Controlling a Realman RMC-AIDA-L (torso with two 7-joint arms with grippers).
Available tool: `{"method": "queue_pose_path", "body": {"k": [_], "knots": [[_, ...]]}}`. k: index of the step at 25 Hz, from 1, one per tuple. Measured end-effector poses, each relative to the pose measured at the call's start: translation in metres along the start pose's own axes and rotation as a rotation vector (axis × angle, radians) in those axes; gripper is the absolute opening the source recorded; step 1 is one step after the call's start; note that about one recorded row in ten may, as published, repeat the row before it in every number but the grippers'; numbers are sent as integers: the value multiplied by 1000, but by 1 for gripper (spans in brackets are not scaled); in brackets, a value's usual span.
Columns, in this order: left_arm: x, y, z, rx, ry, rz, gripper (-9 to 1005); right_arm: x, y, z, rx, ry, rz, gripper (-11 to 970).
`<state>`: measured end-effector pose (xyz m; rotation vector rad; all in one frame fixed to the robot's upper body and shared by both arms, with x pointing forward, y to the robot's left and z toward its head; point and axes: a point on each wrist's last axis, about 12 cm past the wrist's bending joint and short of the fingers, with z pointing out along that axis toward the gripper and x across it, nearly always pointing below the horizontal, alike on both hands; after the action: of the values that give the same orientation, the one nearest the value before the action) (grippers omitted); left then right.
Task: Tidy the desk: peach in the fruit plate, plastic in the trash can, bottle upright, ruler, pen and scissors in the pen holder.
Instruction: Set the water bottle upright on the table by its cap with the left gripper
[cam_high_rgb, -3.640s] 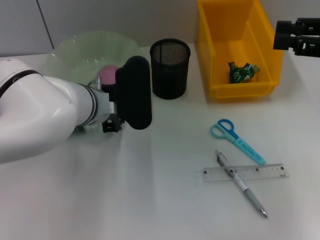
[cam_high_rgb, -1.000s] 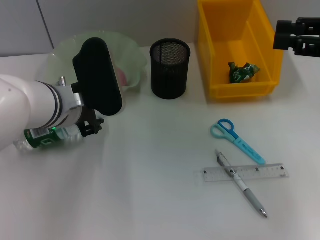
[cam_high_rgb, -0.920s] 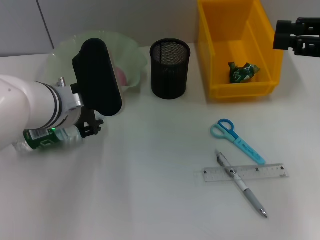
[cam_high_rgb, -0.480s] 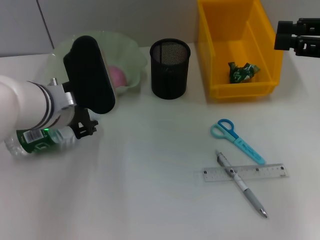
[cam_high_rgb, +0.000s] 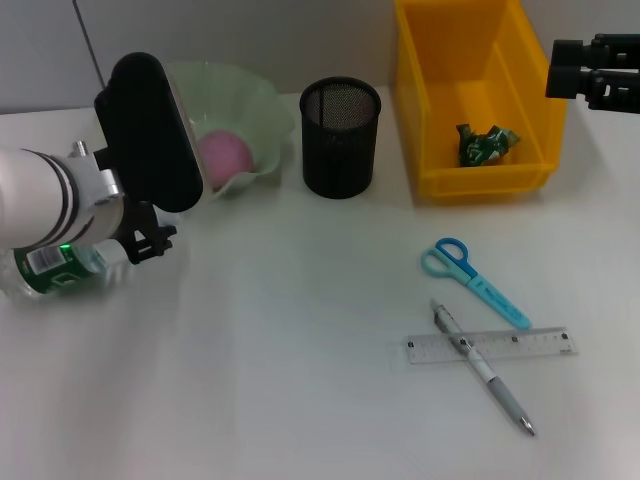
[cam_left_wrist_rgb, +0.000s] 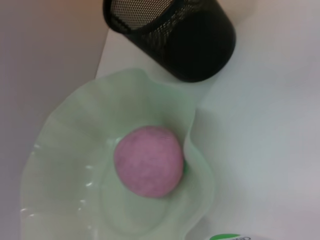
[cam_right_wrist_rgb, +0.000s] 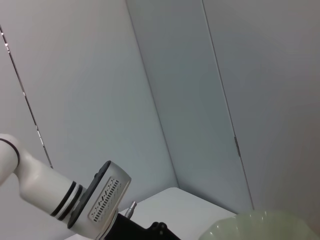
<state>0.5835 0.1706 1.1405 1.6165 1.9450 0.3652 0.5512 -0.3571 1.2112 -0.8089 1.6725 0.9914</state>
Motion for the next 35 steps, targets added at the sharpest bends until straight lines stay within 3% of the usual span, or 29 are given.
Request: {"method": "queue_pose_path", "body": {"k": [10,11,35], "knots": [[0,14,-12,-49,-14,23,440,2,1,-1,1,-4,6,509],[3,23,-22,-84,-32,21,440,3,1,-1,0,-4,6,509],[14,44,-42,-158,-41,-4,442,0,0,1,2,-5,8,509]]}}
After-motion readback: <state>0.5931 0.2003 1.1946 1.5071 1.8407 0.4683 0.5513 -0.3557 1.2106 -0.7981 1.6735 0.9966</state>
